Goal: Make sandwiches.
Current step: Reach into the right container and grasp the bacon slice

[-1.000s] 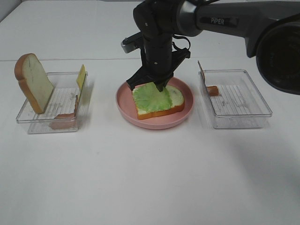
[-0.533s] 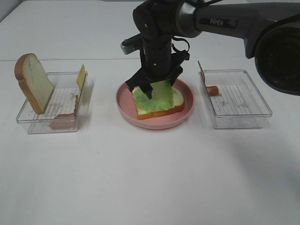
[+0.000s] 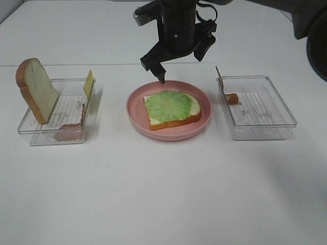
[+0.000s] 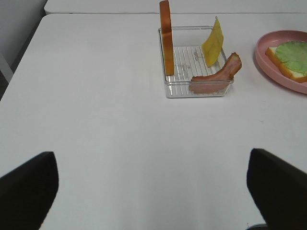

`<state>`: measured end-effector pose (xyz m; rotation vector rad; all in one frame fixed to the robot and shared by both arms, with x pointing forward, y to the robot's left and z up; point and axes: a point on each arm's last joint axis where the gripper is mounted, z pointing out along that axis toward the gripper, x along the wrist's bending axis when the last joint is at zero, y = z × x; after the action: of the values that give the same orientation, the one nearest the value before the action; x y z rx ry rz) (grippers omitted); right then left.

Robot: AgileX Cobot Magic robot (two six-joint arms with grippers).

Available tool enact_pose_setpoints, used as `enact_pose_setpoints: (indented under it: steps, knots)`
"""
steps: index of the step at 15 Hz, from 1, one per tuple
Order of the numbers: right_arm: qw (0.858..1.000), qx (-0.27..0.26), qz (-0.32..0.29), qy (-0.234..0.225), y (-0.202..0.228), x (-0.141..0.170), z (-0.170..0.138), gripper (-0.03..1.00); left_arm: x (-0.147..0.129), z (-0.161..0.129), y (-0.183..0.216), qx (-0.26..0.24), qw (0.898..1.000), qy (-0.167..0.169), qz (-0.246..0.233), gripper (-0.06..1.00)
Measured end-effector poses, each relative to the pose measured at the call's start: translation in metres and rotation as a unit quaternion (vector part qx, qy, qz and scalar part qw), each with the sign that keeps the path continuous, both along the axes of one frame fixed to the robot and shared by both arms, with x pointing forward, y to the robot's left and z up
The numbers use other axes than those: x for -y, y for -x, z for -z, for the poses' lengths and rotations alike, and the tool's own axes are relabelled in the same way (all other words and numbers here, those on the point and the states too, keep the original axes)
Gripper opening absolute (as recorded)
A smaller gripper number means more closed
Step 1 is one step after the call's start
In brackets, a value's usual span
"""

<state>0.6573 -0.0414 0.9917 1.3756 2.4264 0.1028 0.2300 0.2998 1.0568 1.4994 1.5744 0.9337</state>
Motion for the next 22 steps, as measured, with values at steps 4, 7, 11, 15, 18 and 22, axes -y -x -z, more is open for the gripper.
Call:
enact_pose_setpoints:
  steps: [4,7,11,15,18,22]
  knots:
    - [0.999,0.045,-0.003,-0.02,0.012,0.017,-0.067,0.98,0.0,0.0,0.0,0.0,1.0,0.0,0.0,0.99]
    - [0.996,0.071,0.033,-0.031,0.006,0.052,-0.096,0.98,0.0,0.0,0.0,0.0,1.0,0.0,0.0,0.99]
    - [0.993,0.036,0.081,-0.074,-0.014,0.094,-0.089,0.98,0.0,0.0,0.0,0.0,1.0,0.0,0.0,0.99]
    - [0.991,-0.005,0.104,-0.086,-0.032,0.104,-0.053,0.98,0.0,0.0,0.0,0.0,1.0,0.0,0.0,0.99]
    - [0.991,-0.03,0.103,-0.083,-0.042,0.101,-0.02,0.98,0.0,0.0,0.0,0.0,1.0,0.0,0.0,0.99]
    - [0.99,-0.055,0.104,-0.082,-0.054,0.094,0.028,0.98,0.0,0.0,0.0,0.0,1.0,0.0,0.0,0.99]
